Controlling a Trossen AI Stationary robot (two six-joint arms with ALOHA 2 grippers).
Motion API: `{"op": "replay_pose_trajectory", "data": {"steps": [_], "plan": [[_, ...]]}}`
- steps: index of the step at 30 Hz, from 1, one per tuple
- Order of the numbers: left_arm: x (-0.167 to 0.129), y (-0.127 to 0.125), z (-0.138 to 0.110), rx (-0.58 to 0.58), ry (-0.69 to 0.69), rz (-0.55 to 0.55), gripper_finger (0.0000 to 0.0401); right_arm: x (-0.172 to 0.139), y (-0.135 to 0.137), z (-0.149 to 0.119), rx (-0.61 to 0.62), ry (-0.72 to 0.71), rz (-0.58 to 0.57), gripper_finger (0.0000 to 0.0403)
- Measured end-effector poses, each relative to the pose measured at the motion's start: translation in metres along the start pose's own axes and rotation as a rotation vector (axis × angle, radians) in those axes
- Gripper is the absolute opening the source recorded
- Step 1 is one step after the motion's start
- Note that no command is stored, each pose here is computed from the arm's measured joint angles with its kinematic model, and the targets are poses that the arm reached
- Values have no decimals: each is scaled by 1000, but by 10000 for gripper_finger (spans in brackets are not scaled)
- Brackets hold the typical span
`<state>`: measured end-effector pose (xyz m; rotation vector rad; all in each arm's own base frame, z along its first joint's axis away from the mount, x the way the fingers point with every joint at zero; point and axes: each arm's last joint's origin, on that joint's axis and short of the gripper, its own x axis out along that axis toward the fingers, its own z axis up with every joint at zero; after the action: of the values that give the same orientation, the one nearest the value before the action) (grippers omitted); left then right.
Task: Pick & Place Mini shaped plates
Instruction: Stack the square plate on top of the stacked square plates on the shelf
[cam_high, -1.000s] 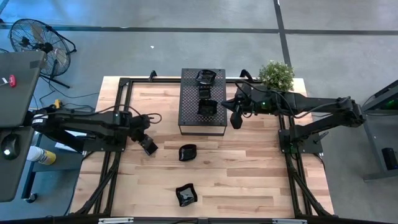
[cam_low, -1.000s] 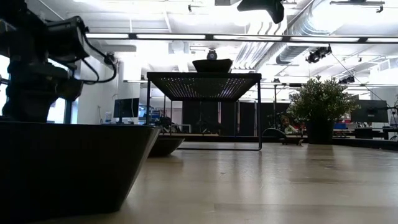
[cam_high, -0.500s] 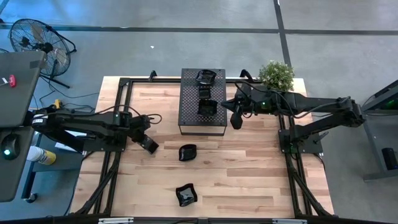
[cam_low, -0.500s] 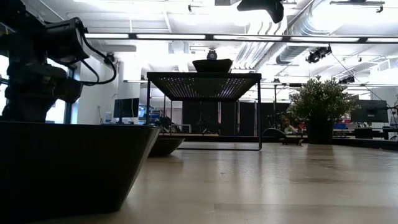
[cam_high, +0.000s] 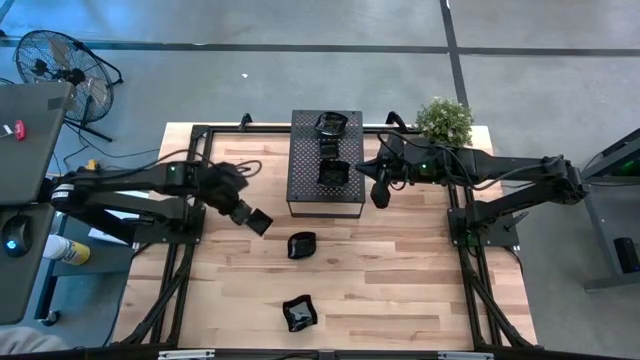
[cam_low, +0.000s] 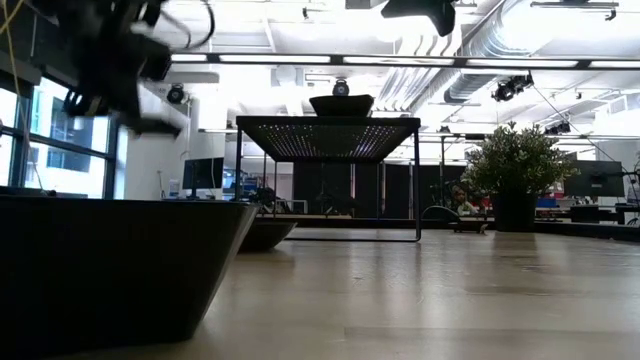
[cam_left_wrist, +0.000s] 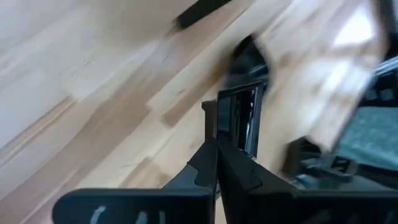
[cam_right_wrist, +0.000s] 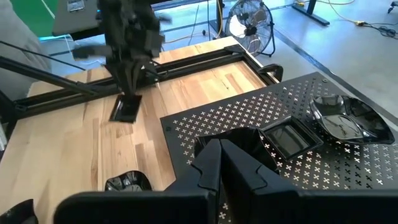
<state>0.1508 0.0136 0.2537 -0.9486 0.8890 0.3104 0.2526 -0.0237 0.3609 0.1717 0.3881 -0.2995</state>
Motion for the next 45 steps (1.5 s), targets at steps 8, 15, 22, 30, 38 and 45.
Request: {"op": "replay_pose_trajectory", "data": {"steps": [8,15,22,30,38,45], "plan": [[-38,-34,22,-55,-210,-114,0,0,-1,-3,-16,36,0,3],[-37,-49,44,-221,-450,-214,0,0,-1,-4,-35,43,-1,4],[-13,-50,89,-332,-586,-275,0,0,-1,-4,-36,44,-1,4],[19,-26,142,-425,-678,-287,0,0,-1,-4,-34,42,-1,6],[45,-10,167,-483,-680,-323,0,0,-1,-4,-34,43,-1,7],[56,-14,181,-460,-664,-294,0,0,-1,-4,-34,43,-2,7]]}}
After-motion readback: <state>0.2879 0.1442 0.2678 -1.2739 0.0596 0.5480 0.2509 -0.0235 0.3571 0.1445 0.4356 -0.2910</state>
